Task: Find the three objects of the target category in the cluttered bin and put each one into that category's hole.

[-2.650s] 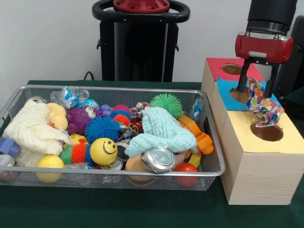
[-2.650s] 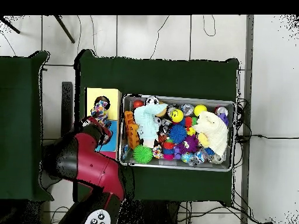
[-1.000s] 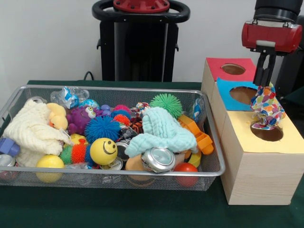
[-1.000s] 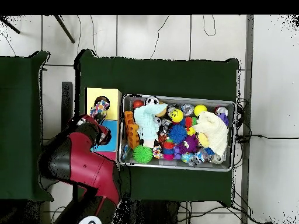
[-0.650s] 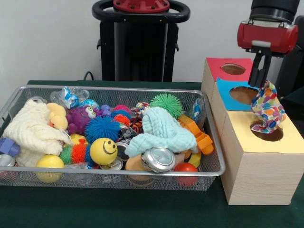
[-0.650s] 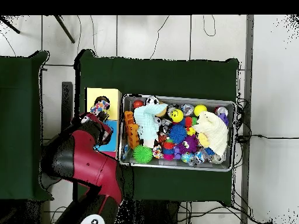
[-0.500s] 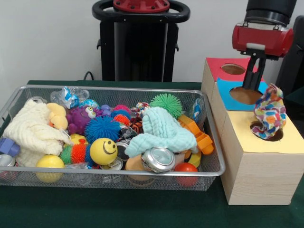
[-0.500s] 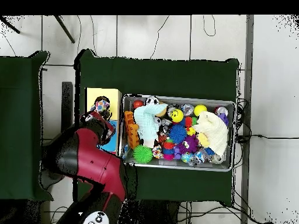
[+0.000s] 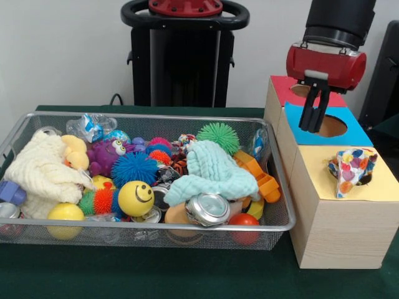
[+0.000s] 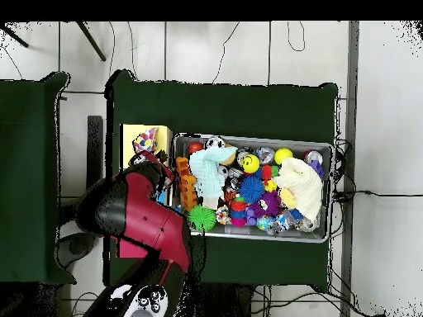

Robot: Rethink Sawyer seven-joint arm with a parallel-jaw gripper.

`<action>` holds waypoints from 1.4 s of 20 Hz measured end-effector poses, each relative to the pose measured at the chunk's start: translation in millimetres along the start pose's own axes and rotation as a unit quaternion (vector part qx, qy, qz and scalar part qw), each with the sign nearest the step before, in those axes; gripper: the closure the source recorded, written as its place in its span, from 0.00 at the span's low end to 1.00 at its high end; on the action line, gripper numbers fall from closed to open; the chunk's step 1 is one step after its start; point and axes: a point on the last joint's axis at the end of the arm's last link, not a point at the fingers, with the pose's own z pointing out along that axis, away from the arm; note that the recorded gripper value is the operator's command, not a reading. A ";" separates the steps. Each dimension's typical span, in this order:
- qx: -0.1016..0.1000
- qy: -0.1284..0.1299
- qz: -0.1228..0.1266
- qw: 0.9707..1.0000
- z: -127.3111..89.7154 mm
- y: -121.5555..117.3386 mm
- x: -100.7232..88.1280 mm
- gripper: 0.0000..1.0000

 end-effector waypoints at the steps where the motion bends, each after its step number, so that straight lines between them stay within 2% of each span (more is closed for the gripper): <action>1: 0.000 0.000 0.000 1.000 0.4 0.7 -0.1 1.00; 12: -0.006 -0.005 -0.002 1.000 0.4 8.2 -3.9 1.00; 21: -0.024 -0.011 0.003 1.000 -18.1 18.7 -12.1 1.00; 28: -0.042 0.006 0.005 0.999 -24.2 32.7 -0.4 1.00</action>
